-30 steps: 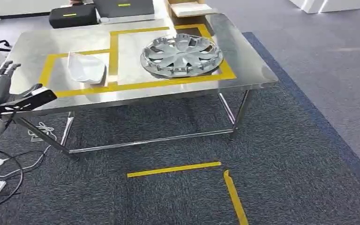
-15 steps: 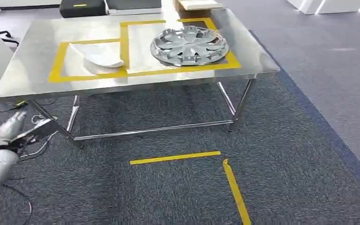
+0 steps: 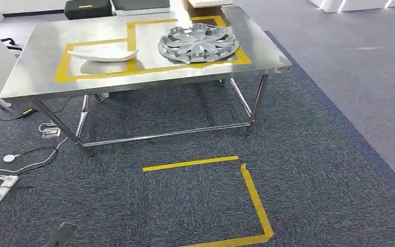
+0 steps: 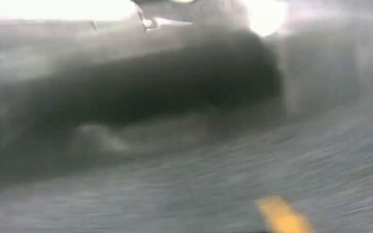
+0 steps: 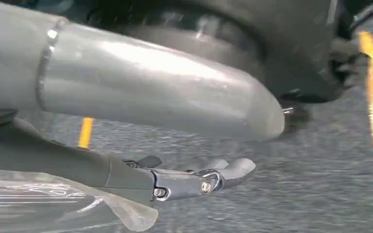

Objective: Take the parts from the cabinet and place them on the table.

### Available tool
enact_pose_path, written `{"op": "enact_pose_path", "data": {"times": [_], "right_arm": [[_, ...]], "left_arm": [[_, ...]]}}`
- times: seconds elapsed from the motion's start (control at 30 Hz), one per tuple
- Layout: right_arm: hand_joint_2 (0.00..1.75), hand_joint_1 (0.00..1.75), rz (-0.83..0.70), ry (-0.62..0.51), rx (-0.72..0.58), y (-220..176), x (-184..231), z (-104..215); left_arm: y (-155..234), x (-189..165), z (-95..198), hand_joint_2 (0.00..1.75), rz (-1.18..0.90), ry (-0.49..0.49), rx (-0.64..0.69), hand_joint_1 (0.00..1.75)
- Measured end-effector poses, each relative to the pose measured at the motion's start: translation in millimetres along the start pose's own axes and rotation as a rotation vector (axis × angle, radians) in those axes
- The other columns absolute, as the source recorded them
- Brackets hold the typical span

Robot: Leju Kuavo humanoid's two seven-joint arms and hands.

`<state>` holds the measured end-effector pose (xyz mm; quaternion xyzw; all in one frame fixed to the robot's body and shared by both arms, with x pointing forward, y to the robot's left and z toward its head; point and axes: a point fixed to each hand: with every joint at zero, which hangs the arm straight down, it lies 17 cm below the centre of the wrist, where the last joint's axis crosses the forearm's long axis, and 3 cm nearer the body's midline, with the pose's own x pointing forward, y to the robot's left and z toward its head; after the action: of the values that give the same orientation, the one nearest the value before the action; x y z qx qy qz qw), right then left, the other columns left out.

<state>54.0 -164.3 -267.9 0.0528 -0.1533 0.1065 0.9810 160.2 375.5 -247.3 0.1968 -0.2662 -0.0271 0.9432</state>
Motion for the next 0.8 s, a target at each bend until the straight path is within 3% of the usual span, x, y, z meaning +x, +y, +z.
{"op": "enact_pose_path", "data": {"times": [0.13, 0.3, 0.4, 0.8], "right_arm": [[0.0, 0.0, 0.001, 0.038, -0.014, -10.4, -5.7, -0.8], [0.0, 0.0, 0.017, 0.085, -0.058, -25.6, -4.3, -3.7], [0.0, 0.0, 0.042, 0.074, -0.093, -39.6, -0.7, -5.0], [0.0, 0.0, 0.061, 0.06, -0.113, -50.6, 3.7, -5.9]], "left_arm": [[-34.8, -41.3, 20.2, 0.0, -0.134, 0.107, -0.071, 0.0], [-66.0, -57.6, 37.8, 0.0, -0.132, 0.165, -0.102, 0.0], [-84.5, -55.8, 45.2, 0.0, -0.142, 0.162, -0.13, 0.0], [-94.9, -54.4, 49.5, 0.0, -0.148, 0.157, -0.149, 0.0]]}}
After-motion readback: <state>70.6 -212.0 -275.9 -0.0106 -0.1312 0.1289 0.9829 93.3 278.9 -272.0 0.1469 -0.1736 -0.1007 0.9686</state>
